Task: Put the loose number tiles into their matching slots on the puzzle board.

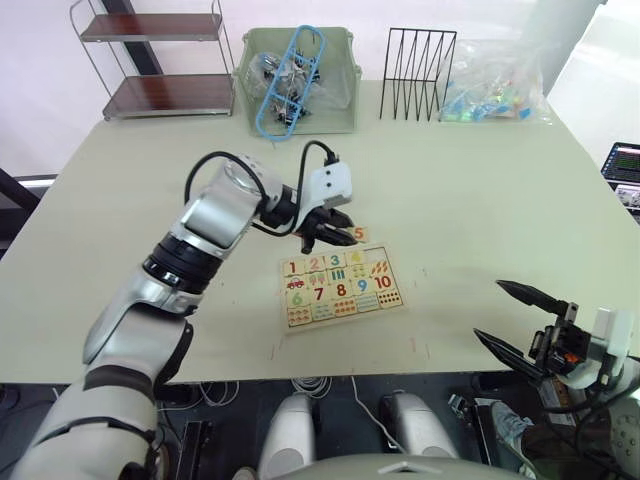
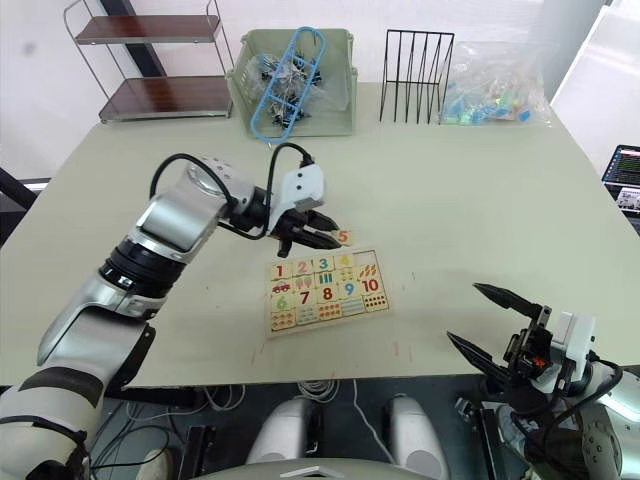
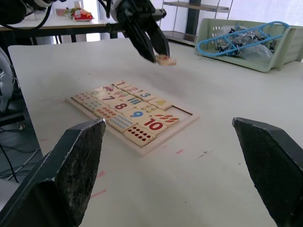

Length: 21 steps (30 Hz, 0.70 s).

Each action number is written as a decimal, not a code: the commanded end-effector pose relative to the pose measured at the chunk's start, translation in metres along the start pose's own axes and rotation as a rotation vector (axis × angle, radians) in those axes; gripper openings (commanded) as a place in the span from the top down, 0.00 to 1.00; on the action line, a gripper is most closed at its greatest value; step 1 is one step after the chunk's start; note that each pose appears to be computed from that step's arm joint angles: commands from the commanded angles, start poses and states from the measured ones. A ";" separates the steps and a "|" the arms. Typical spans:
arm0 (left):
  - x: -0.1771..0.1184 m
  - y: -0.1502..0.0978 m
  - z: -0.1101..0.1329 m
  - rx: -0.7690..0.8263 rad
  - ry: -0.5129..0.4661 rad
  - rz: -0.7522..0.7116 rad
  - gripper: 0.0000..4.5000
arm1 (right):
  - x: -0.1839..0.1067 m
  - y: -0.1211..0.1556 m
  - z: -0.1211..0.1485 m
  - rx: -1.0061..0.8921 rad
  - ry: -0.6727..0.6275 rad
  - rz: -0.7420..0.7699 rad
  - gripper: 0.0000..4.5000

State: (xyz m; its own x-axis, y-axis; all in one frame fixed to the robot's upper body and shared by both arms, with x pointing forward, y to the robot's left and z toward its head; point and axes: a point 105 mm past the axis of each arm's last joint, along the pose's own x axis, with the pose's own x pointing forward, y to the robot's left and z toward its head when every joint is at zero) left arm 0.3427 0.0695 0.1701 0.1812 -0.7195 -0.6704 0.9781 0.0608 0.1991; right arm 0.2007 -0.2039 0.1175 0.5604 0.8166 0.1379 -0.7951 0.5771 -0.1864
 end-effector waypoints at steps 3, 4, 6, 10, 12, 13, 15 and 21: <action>0.012 0.009 0.018 0.041 0.091 0.016 0.79 | 0.001 0.001 0.013 -0.060 -0.027 -0.005 0.00; 0.015 0.010 0.020 0.032 0.096 0.017 0.79 | 0.001 0.001 0.013 -0.059 -0.027 -0.005 0.00; 0.020 0.011 0.025 0.039 0.115 0.016 0.79 | 0.001 0.002 0.013 -0.058 -0.028 -0.006 0.00; 0.030 0.010 0.026 0.030 0.176 0.011 0.79 | 0.003 0.003 0.013 -0.059 -0.032 -0.008 0.00; 0.035 0.009 0.025 0.024 0.206 0.008 0.79 | 0.004 0.003 0.013 -0.061 -0.033 -0.008 0.00; 0.037 0.009 0.024 0.034 0.224 0.013 0.79 | 0.004 0.004 0.013 -0.062 -0.033 -0.008 0.00; 0.040 0.009 0.023 0.041 0.241 0.018 0.79 | 0.005 0.004 0.014 -0.063 -0.033 -0.008 0.00; 0.046 0.011 0.023 0.053 0.268 0.025 0.79 | 0.006 0.005 0.013 -0.065 -0.034 -0.008 0.00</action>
State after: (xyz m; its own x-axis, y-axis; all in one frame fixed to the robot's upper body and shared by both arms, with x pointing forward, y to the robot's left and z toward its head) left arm 0.3575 0.0263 0.1486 0.2098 -0.5184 -0.8290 0.9759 0.0583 0.2105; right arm 0.1992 -0.1993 0.1202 0.5753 0.8043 0.1485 -0.7793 0.5942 -0.1992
